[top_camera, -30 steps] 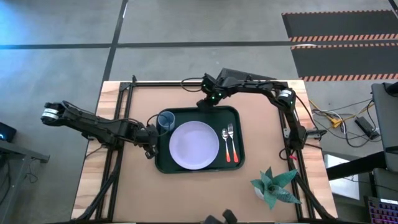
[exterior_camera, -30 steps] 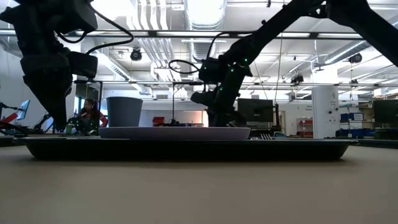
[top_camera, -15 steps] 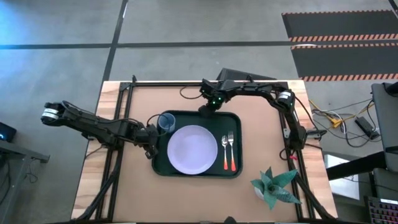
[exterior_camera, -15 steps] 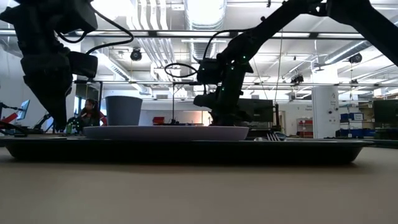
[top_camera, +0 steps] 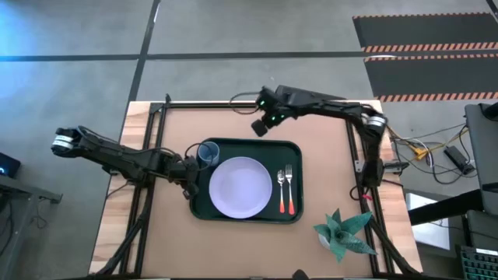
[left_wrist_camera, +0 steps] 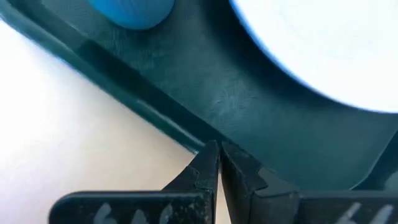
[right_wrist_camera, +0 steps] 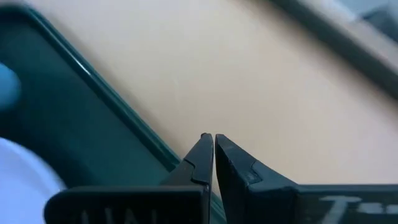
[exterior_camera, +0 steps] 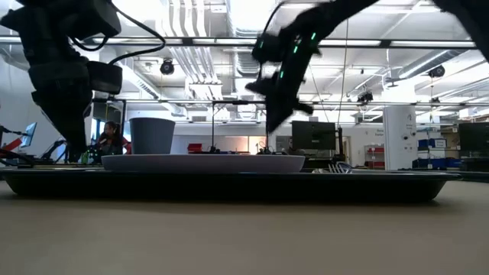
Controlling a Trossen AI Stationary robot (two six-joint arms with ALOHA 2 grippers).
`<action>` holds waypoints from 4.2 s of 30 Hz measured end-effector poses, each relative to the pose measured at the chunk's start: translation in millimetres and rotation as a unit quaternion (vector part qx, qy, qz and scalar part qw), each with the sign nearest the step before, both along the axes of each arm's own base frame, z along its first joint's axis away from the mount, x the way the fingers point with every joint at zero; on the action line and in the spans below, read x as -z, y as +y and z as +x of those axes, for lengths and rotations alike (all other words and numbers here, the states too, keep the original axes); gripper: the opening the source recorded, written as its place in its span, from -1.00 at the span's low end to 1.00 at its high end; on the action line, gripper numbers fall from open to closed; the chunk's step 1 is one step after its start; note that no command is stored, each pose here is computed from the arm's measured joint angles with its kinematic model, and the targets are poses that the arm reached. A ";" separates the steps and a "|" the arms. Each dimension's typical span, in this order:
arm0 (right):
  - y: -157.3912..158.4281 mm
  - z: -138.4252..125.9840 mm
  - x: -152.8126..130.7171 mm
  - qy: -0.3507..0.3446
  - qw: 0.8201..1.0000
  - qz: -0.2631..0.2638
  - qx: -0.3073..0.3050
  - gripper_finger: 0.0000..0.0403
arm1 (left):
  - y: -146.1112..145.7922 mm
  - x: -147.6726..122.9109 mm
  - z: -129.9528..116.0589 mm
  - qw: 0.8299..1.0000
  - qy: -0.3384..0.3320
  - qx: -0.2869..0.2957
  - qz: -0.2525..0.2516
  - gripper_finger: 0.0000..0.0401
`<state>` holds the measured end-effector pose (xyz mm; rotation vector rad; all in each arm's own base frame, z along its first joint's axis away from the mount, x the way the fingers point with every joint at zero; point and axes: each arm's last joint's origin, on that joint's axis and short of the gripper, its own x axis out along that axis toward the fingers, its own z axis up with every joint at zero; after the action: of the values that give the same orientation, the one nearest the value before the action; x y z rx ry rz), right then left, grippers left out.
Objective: Pick and place plate/cup/fork/spoon on tray
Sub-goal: Move the black serving tray to the middle of the table
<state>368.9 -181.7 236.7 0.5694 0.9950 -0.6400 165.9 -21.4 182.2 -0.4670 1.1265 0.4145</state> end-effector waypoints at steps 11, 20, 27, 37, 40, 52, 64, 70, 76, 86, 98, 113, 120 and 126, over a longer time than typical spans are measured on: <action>48.4 -62.9 -137.4 -0.162 0.980 -0.116 0.005 -0.96 | 5.2 10.7 -26.7 0.985 0.167 0.010 0.046 -1.00; 88.7 -86.5 -177.4 -0.225 0.961 -0.159 -0.012 -0.96 | 4.6 32.9 -19.0 0.994 0.098 0.005 0.045 -1.00; 107.1 -78.6 -178.5 -0.240 0.958 -0.154 -0.043 -0.96 | 4.2 44.4 -17.3 0.992 0.115 0.006 0.046 -1.00; 109.4 -73.3 -174.4 -0.234 0.959 -0.151 -0.049 -0.96 | 2.2 42.8 -7.3 0.997 0.061 -0.031 0.017 -1.00; 109.5 -73.5 -174.6 -0.234 0.959 -0.151 -0.049 -0.96 | 0.3 41.6 -1.3 0.999 0.031 -0.035 -0.002 -1.00; 109.5 -73.8 -174.7 -0.234 0.959 -0.152 -0.050 -0.96 | -8.7 50.8 19.1 1.000 -0.004 -0.021 -0.017 -1.00; 110.4 -93.3 -153.4 -0.098 0.987 -0.124 0.015 -0.96 | -8.9 22.8 13.7 1.000 -0.004 -0.015 -0.027 -1.00; 113.7 -106.1 -137.3 -0.025 0.994 -0.078 0.069 -0.96 | -7.0 19.6 5.7 1.000 -0.009 -0.018 -0.019 -1.00; 122.3 -127.5 -90.1 0.118 0.980 -0.003 0.163 -0.96 | -6.7 24.3 4.6 1.000 0.002 -0.018 -0.016 -1.00; 143.9 -136.7 -9.1 0.192 0.958 0.099 0.188 -0.96 | -6.8 25.7 5.2 1.000 0.006 -0.018 -0.015 -1.00; 151.8 -147.2 51.7 0.178 0.955 0.132 0.195 -0.96 | -7.4 25.7 5.2 1.000 0.008 -0.013 -0.024 -1.00; 151.3 -141.5 66.3 0.120 0.965 0.124 0.198 -0.96 | -8.1 25.9 4.6 0.999 0.012 -0.009 -0.037 -1.00; 156.2 -146.5 71.4 0.138 0.965 0.119 0.191 -0.96 | -7.9 27.9 -0.6 0.998 0.042 -0.007 -0.042 -1.00; 158.1 -153.5 80.5 0.149 0.960 0.114 0.207 -0.96 | -8.0 27.9 -0.4 0.998 0.041 -0.006 -0.044 -1.00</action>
<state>215.4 -23.6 156.2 0.9179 1.2552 -1.0129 165.5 -29.4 154.3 -0.5374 1.2253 0.3991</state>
